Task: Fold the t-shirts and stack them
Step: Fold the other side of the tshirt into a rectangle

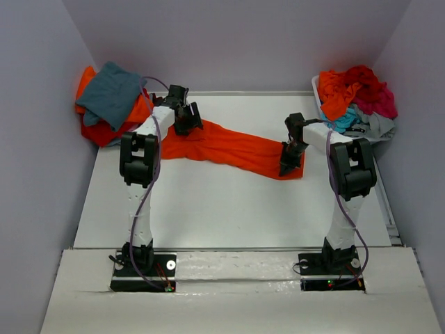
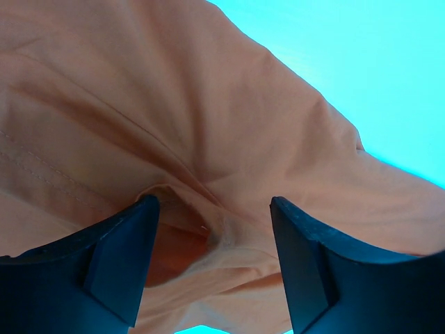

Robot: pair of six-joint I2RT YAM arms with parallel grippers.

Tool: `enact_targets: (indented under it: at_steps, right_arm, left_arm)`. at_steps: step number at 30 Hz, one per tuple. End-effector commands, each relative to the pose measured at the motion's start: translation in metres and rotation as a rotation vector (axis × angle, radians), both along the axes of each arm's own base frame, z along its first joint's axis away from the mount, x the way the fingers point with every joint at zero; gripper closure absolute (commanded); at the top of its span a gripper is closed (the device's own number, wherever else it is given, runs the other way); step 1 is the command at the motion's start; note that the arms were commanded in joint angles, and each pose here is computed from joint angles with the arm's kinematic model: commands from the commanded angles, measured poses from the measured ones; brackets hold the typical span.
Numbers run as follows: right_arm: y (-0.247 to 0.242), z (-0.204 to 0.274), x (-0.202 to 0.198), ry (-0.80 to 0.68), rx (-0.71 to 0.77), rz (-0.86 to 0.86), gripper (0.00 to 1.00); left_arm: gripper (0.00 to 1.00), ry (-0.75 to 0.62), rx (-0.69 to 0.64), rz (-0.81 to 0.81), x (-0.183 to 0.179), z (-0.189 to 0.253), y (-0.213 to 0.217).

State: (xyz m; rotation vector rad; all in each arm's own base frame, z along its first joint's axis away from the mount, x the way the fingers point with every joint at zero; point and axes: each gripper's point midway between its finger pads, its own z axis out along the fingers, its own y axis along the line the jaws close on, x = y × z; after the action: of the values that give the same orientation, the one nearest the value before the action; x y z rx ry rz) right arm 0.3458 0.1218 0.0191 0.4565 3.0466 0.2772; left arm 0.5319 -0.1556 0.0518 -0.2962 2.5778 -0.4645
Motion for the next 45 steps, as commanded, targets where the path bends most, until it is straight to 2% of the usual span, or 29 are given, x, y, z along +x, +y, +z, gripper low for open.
enact_targets:
  at_steps: [1, 6, 18, 23, 30, 36, 45]
  right_arm:
    - [-0.003, -0.012, -0.008, 0.013, -0.029, 0.017, 0.93]
    - [0.001, -0.017, -0.008, 0.019, -0.010, 0.016, 0.93]
    - [0.002, -0.023, -0.006, 0.027, -0.007, 0.021, 0.93]
    - [0.002, -0.023, -0.006, 0.027, -0.006, 0.021, 0.93]
    - [0.003, -0.024, -0.006, 0.030, -0.002, 0.022, 0.93]
    - [0.003, -0.025, -0.007, 0.033, -0.002, 0.023, 0.93]
    - [0.001, -0.025, -0.012, 0.035, -0.007, 0.021, 0.93]
  left_arm:
    - [0.20, -0.084, 0.009, -0.011, 0.008, 0.031, -0.005]
    - [0.15, -0.146, 0.032, 0.002, 0.003, 0.059, 0.003]
    - [0.14, -0.226, 0.064, 0.030, -0.027, 0.112, 0.020]
    - [0.14, -0.150, 0.066, 0.026, -0.048, 0.102, 0.022]
    - [0.14, -0.060, 0.036, 0.017, -0.073, 0.067, 0.019]
    - [0.14, -0.051, 0.028, 0.020, -0.077, 0.057, 0.018]
    - [0.15, -0.035, 0.009, 0.000, -0.063, 0.036, 0.010]
